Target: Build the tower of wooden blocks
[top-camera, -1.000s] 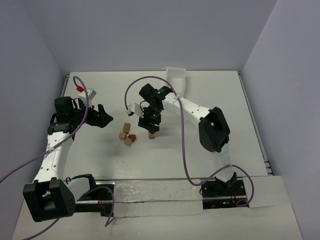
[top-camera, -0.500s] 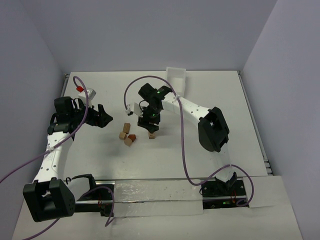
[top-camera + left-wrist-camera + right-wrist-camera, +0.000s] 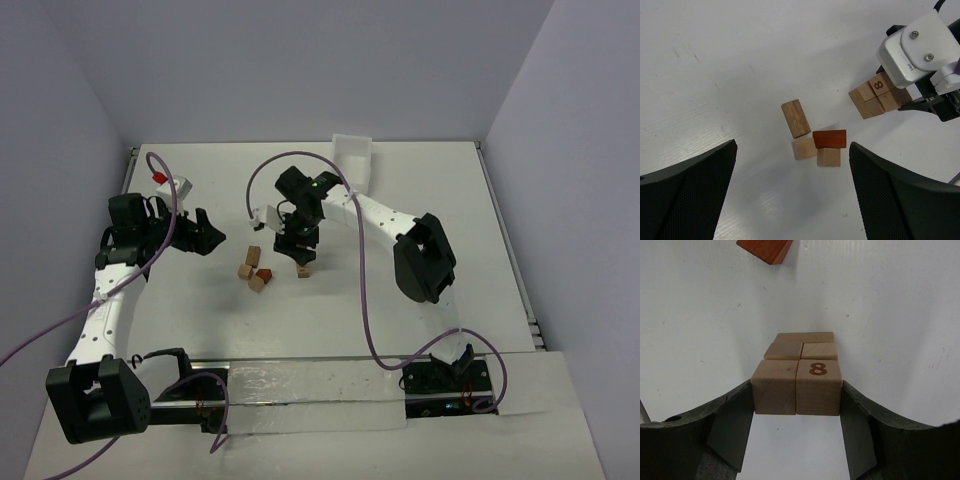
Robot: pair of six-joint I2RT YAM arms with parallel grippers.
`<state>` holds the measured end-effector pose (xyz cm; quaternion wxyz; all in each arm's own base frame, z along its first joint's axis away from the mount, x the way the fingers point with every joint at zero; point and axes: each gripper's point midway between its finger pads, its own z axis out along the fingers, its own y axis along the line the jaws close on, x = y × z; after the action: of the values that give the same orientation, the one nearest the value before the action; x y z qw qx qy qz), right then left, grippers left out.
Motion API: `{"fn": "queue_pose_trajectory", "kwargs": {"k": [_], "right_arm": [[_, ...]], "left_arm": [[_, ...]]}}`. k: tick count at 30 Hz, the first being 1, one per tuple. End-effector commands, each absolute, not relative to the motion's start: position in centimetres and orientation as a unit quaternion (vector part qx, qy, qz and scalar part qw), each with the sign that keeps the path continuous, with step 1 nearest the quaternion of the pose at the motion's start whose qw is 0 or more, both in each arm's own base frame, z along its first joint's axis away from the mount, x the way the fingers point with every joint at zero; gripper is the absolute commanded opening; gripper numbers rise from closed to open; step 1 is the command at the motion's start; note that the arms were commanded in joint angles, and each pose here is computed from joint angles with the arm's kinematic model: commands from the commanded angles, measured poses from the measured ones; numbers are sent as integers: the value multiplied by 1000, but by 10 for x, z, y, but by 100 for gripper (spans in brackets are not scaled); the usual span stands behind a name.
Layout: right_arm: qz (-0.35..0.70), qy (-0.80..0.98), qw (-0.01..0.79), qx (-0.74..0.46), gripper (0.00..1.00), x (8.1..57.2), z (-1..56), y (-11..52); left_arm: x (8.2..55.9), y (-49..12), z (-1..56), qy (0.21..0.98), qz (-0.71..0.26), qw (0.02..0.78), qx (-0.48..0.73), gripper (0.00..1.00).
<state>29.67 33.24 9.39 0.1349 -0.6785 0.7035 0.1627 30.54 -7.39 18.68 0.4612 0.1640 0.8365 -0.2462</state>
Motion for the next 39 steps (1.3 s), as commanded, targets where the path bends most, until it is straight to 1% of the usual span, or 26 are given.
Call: {"fn": "queue_pose_trajectory", "kwargs": {"k": [1, 10, 19, 29, 31, 32, 39], "right_arm": [[161, 698, 152, -681, 58, 303, 101, 343], [159, 698, 150, -682, 61, 303, 98, 341], [156, 699, 147, -683, 82, 302, 94, 340], [158, 698, 148, -683, 92, 301, 94, 340], [162, 696, 150, -683, 98, 299, 96, 342], [163, 696, 150, -683, 99, 298, 98, 342], [167, 689, 156, -688, 100, 295, 107, 345]], "left_arm": [[311, -74, 197, 824, -247, 480, 170, 99], [312, -74, 198, 823, -247, 481, 170, 99], [313, -73, 198, 824, -245, 481, 171, 99], [314, -73, 197, 825, -244, 481, 170, 99], [314, -73, 197, 824, -245, 481, 171, 99], [314, -73, 197, 824, -245, 481, 171, 99], [315, -73, 198, 823, -245, 483, 171, 99]]}}
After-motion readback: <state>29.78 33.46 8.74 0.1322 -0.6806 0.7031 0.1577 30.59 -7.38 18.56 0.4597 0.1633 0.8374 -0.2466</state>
